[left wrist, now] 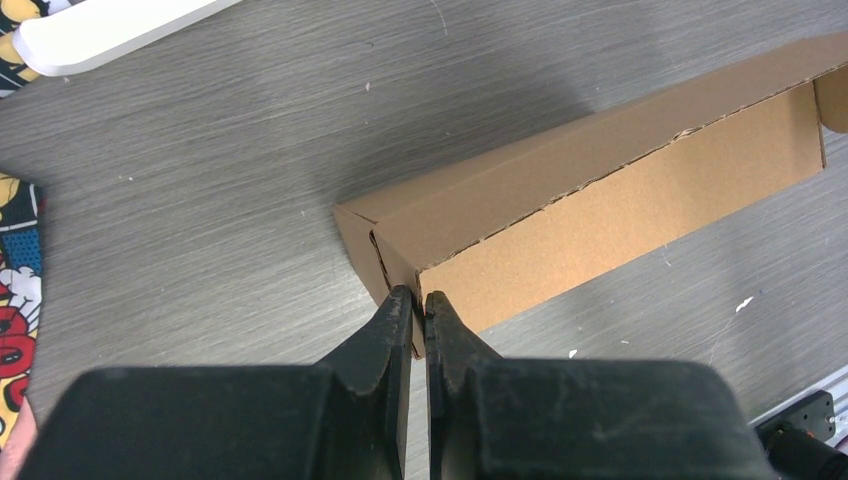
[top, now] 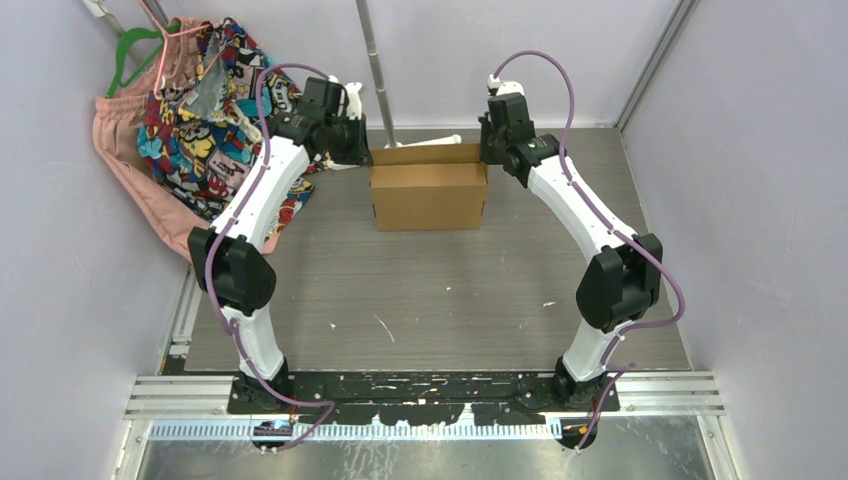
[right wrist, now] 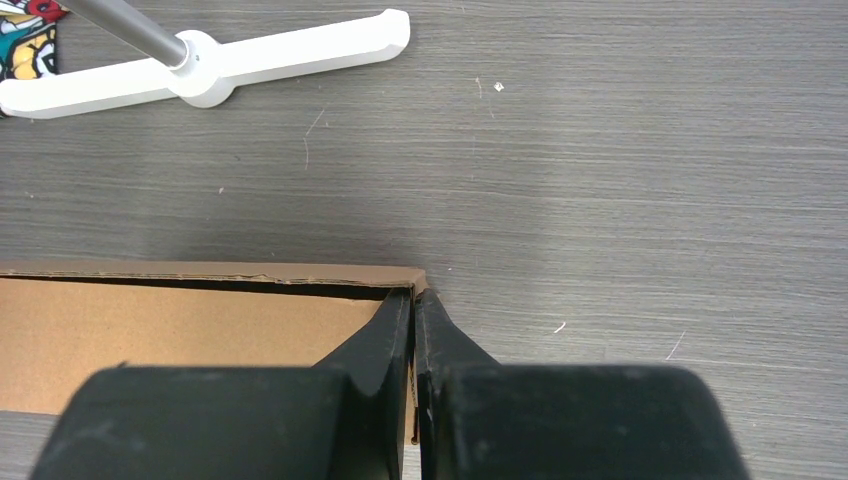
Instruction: Fold the paper box
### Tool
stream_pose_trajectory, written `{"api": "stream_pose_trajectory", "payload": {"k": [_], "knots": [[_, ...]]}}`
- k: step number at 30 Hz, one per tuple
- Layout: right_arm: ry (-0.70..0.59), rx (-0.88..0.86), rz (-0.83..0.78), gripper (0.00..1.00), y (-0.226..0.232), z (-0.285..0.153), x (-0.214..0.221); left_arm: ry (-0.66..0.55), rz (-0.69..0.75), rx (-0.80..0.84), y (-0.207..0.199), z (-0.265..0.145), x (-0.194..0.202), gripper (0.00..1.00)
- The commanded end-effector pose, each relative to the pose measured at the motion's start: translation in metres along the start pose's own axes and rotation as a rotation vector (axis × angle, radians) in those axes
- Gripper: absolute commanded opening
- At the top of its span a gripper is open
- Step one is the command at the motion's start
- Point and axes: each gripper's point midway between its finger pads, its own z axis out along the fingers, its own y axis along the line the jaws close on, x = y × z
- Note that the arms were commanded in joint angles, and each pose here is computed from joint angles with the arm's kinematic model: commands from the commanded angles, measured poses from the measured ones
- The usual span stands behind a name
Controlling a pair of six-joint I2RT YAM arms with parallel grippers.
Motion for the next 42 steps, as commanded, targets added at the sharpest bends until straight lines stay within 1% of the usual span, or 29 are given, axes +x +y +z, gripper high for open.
{"api": "stream_pose_trajectory", "payload": {"k": [1, 30, 42], "knots": [[0.046, -0.152, 0.006, 0.01, 0.047, -0.011, 0.020, -0.012, 0.033, 0.104, -0.032, -0.008, 0.002, 0.08], [0.023, -0.148, 0.000, 0.01, 0.053, -0.010, 0.035, -0.021, 0.042, 0.101, -0.034, -0.004, 0.013, 0.06], [0.025, -0.162, 0.001, 0.01, 0.060, -0.016, 0.026, -0.015, 0.048, 0.100, -0.035, 0.000, 0.016, 0.06]]}}
